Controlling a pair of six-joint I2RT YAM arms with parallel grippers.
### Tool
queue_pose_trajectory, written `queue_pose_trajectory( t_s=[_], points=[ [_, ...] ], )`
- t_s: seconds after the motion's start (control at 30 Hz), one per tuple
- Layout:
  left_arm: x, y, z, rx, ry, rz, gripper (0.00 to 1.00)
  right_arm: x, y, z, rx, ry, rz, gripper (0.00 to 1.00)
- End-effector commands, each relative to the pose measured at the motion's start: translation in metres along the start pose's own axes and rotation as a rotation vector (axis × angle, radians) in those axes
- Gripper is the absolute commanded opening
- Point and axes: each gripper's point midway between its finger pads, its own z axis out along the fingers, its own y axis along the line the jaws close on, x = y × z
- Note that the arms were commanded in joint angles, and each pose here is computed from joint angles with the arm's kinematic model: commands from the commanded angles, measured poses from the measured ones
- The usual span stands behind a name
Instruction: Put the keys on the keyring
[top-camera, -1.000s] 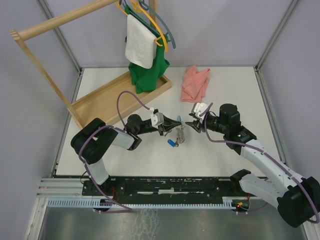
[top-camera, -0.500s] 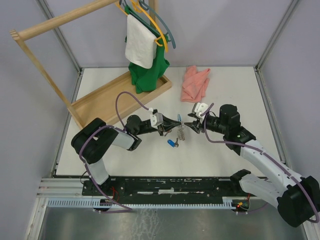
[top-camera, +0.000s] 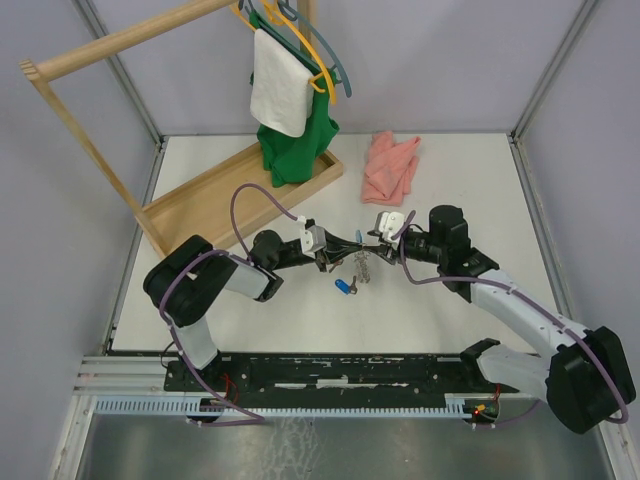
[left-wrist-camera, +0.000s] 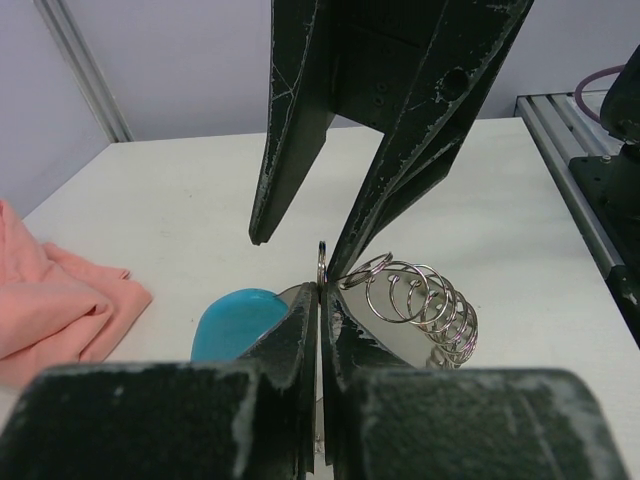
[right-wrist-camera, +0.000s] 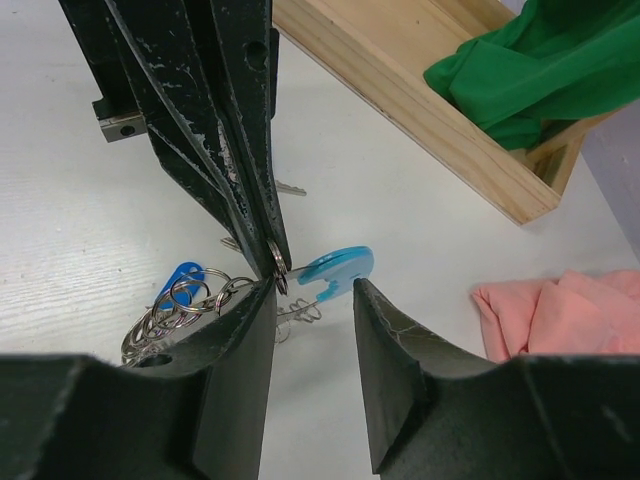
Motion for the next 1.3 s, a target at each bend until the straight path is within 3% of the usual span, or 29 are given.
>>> queue_pose_trajectory(
  t_s=[0.0,0.27,0.43,0.5,0.87,1.27],
  points=[
    [-0.025,0.003,0.005,0.019,-0.093,0.081,0.03,-0.008,0.001,0.004,-0.031,-0.056,-0.051,0.44],
    [-0.028,0.002,0.005,0.028,-0.1,0.083,0.03,-0.005,0.007,0.006,-0.083,-0.048,-0.034,0.33],
    [-0.026,0.0,0.005,0.033,-0.095,0.075,0.03,-0.007,0.01,0.005,-0.123,-0.025,-0.014,0.11],
    [-0.025,0.0,0.005,0.034,-0.088,0.07,0.07,-0.008,0.011,0.003,-0.142,0.0,-0.004,0.01],
    [-0.017,0.002,0.003,0.04,-0.009,0.091,0.24,-0.008,0.011,-0.016,-0.207,0.183,-0.001,0.01],
    [-0.026,-0.003,0.009,0.086,-0.017,0.1,0.32,-0.001,0.011,-0.025,-0.273,0.437,-0.041,0.01]
  ],
)
